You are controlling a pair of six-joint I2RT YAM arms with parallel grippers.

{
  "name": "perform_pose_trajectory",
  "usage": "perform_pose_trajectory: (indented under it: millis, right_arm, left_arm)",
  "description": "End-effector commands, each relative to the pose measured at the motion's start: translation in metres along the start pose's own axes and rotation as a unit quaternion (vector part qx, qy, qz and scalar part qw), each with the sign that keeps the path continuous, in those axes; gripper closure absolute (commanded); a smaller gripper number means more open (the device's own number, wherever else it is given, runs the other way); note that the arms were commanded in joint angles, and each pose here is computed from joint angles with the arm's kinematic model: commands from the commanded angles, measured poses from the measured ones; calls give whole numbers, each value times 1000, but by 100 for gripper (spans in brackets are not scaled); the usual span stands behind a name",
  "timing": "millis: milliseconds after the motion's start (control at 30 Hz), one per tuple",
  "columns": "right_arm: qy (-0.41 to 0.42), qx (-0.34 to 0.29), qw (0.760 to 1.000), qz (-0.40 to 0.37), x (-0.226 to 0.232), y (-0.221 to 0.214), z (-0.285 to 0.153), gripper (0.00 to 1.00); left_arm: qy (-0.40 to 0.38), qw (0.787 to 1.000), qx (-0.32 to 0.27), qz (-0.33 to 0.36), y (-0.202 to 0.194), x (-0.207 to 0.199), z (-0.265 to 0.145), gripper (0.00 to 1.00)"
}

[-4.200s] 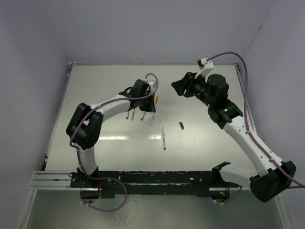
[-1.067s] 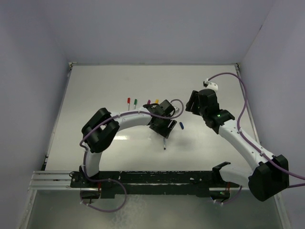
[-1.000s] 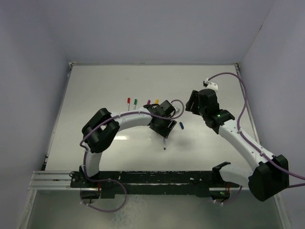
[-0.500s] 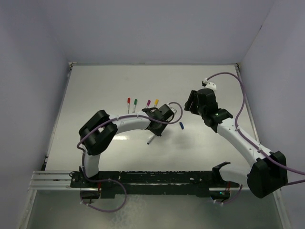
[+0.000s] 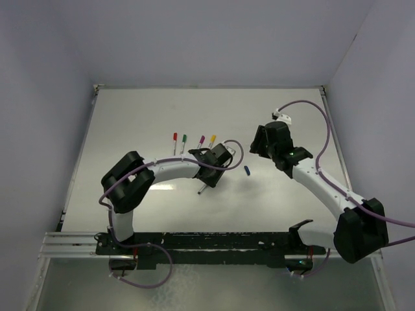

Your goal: Insert the pens into the pen caps

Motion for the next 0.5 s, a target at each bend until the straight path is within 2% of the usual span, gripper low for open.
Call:
perform_pose_trajectory:
  millis: [0, 233, 400, 467]
  right_arm:
    - [1, 13, 1000, 8, -3, -6, 2, 40]
    - [2, 24, 1000, 9, -4, -12, 6, 40]
    - [-2, 34, 999, 5, -7, -17, 9, 40]
    - [-5, 46, 999, -2, -9, -21, 12, 41]
  left_arm:
    - [-2, 997, 79, 2, -41, 1, -3, 63]
    - [-1, 997, 75, -10, -48, 0, 1, 69]
    - [-5, 998, 65, -19, -46, -2, 10, 100]
    - [-9, 998, 61, -23, -44, -1, 11, 100]
Point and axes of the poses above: each gripper's point midway between its finger pads, its own z axis out along the fingers, its own x axis along the line the jaws close on, y = z × x, the point moved 7 cm from there along -z, back along the fingers, and after that the axes turned 14 degrees about z, right-handed, at the moved point
